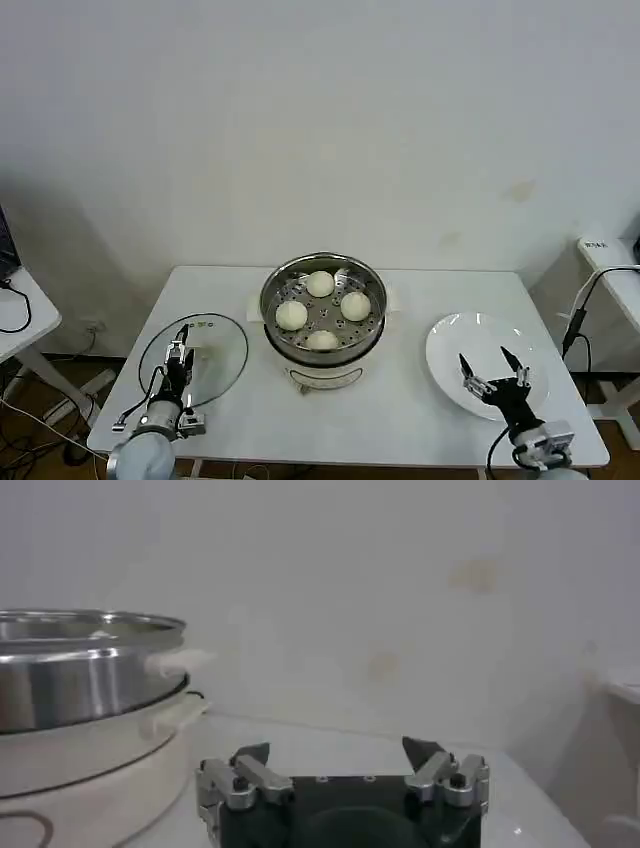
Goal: Take steamed baozi put them in steamer then cover it.
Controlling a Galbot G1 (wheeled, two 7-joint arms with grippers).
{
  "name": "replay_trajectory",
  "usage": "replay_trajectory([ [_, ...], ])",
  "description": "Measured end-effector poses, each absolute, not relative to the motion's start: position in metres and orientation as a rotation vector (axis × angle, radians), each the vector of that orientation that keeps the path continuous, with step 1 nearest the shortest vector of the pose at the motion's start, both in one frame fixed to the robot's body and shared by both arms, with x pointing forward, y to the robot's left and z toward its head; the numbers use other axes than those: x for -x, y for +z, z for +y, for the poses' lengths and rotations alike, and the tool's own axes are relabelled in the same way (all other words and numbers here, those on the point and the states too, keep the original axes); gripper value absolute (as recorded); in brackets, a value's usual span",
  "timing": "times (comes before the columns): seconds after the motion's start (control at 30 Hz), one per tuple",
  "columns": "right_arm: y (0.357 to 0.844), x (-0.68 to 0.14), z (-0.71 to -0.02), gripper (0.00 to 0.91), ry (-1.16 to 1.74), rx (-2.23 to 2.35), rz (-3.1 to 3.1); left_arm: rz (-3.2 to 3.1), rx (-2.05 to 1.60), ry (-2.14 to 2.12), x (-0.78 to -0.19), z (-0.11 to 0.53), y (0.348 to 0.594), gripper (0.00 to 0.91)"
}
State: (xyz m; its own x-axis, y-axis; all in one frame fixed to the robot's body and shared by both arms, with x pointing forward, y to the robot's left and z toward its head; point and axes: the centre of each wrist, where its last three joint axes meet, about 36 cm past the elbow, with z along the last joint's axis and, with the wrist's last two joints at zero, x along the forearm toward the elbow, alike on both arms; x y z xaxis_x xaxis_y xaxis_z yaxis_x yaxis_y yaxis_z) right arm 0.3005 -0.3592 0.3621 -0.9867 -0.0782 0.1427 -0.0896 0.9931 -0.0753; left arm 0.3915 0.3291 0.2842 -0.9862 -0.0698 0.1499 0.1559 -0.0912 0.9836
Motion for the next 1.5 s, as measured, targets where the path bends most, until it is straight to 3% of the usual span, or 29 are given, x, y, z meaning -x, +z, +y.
replay_trajectory([
  [0.83, 0.36, -0.292, -0.367, 0.907, 0.151, -0.1, -2.997, -2.027, 0.02, -2.19, -0.428, 0.331, 0.273, 0.907],
  [0.87, 0.36, -0.292, -0.367, 0.907, 0.15, -0.1, -2.997, -2.031, 0.013, -2.184, -0.429, 0.33, 0.271, 0.806],
  [0.9, 0.36, -0.292, -0.367, 0.907, 0.15, -0.1, -2.996, -2.036, 0.008, -2.178, -0.43, 0.33, 0.27, 0.645],
  [1.0, 0.36, -0.292, -0.367, 0.907, 0.149, -0.1, -2.997, -2.047, 0.005, -2.157, -0.429, 0.328, 0.263, 0.504],
  [1.03, 0.36, -0.292, -0.366, 0.907, 0.149, -0.099, -2.997, -2.05, 0.004, -2.151, -0.429, 0.328, 0.261, 0.353],
  [1.07, 0.36, -0.292, -0.366, 0.907, 0.149, -0.099, -2.997, -2.053, 0.003, -2.145, -0.428, 0.328, 0.259, 0.272],
  [1.1, 0.36, -0.292, -0.366, 0.907, 0.148, -0.098, -2.998, -2.056, 0.002, -2.14, -0.428, 0.328, 0.258, 0.081],
  [1.17, 0.359, -0.292, -0.365, 0.907, 0.146, -0.099, -2.998, -2.061, 0.0, -2.132, -0.427, 0.328, 0.254, 0.03],
  [1.5, 0.357, -0.29, -0.364, 0.907, 0.153, -0.102, -3.002, -2.082, 0.0, -2.106, -0.421, 0.329, 0.246, 0.0],
])
